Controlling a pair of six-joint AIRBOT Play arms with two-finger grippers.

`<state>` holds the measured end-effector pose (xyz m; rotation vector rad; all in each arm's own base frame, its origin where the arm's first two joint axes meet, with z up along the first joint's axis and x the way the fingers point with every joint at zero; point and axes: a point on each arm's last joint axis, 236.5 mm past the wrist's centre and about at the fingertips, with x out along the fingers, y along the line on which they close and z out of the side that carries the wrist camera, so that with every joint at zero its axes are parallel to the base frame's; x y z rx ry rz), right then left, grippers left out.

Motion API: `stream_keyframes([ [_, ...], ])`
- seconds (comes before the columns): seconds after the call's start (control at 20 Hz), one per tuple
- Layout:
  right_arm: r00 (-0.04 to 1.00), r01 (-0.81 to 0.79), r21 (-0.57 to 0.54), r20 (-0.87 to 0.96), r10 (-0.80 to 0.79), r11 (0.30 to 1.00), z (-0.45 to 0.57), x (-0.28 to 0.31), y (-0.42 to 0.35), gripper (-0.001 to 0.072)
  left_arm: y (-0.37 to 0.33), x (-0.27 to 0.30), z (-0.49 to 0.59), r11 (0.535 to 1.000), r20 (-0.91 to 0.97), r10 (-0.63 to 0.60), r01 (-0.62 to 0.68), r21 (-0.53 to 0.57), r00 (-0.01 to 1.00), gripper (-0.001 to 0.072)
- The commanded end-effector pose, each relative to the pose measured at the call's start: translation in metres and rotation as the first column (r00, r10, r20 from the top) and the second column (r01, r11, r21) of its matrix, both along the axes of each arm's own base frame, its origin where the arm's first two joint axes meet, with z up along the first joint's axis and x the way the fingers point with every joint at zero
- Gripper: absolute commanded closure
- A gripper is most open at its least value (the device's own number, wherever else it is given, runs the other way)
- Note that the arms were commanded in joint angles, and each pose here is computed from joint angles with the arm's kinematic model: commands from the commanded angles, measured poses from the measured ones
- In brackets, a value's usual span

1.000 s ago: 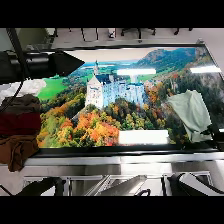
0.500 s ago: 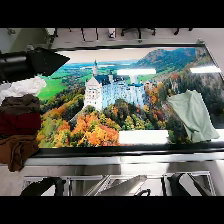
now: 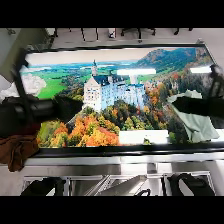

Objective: Fold the shirts.

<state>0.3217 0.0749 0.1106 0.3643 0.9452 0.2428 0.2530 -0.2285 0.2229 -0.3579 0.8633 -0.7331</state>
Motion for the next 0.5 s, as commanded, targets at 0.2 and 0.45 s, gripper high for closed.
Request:
stream_keyframes([
  [0.2,0.986,-0.155,0.002,-0.068,0.155,0.988,-0.043,-0.028,0.051,0.0688,-0.004,-0.038,-0.093,0.998,-0.105,0.054,-0.055,-0.01,0.993,0.0681],
  [0.45,0.986,-0.155,0.002,-0.069,0.155,0.988,-0.043,-0.028,0.051,0.0689,0.001,-0.038,-0.092,0.995,-0.067,0.082,-0.085,-0.043,0.994,0.0681],
])
